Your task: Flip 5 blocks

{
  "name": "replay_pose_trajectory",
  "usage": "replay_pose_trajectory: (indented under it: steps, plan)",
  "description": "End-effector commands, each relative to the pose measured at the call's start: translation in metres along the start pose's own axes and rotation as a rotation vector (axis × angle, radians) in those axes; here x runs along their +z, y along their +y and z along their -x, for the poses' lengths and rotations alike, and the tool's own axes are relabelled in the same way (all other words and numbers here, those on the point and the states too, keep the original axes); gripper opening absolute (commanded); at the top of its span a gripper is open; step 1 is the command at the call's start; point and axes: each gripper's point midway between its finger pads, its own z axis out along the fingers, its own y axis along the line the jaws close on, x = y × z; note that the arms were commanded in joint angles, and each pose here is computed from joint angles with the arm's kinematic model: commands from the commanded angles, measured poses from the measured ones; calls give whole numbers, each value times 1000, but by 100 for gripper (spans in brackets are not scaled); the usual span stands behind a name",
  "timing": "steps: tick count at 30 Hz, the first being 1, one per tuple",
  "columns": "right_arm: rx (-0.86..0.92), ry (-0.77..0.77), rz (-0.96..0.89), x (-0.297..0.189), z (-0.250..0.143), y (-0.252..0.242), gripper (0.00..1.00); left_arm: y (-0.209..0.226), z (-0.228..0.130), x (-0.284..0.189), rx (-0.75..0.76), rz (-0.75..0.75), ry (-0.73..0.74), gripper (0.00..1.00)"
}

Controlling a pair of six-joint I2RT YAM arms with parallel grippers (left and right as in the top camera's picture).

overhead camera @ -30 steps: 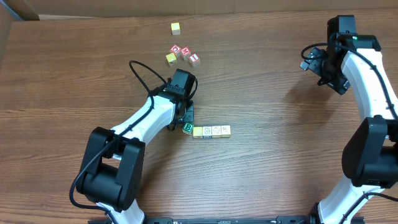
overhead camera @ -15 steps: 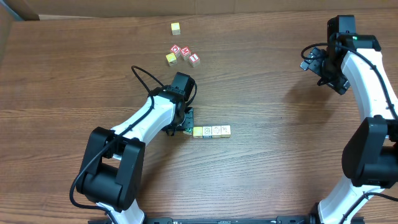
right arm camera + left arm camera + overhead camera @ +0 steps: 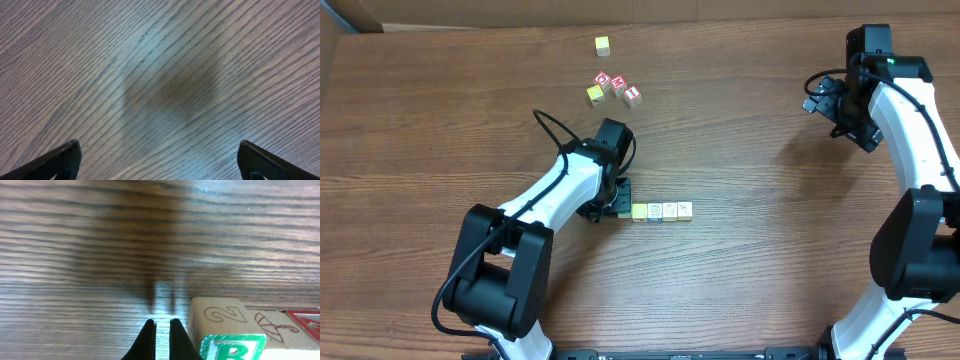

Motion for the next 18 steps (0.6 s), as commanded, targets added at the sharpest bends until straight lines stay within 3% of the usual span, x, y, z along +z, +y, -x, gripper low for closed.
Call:
replay_pose_trajectory:
  steps: [1, 8, 18]
  plan:
    - [0, -34, 11, -10, 7, 1, 100, 1, 27, -17, -2, 28, -75, 4]
    - [0, -35, 11, -10, 7, 1, 100, -16, 61, -33, -6, -41, -194, 4]
    - [0, -35, 11, -10, 7, 1, 100, -30, 50, -16, 0, -83, -124, 4]
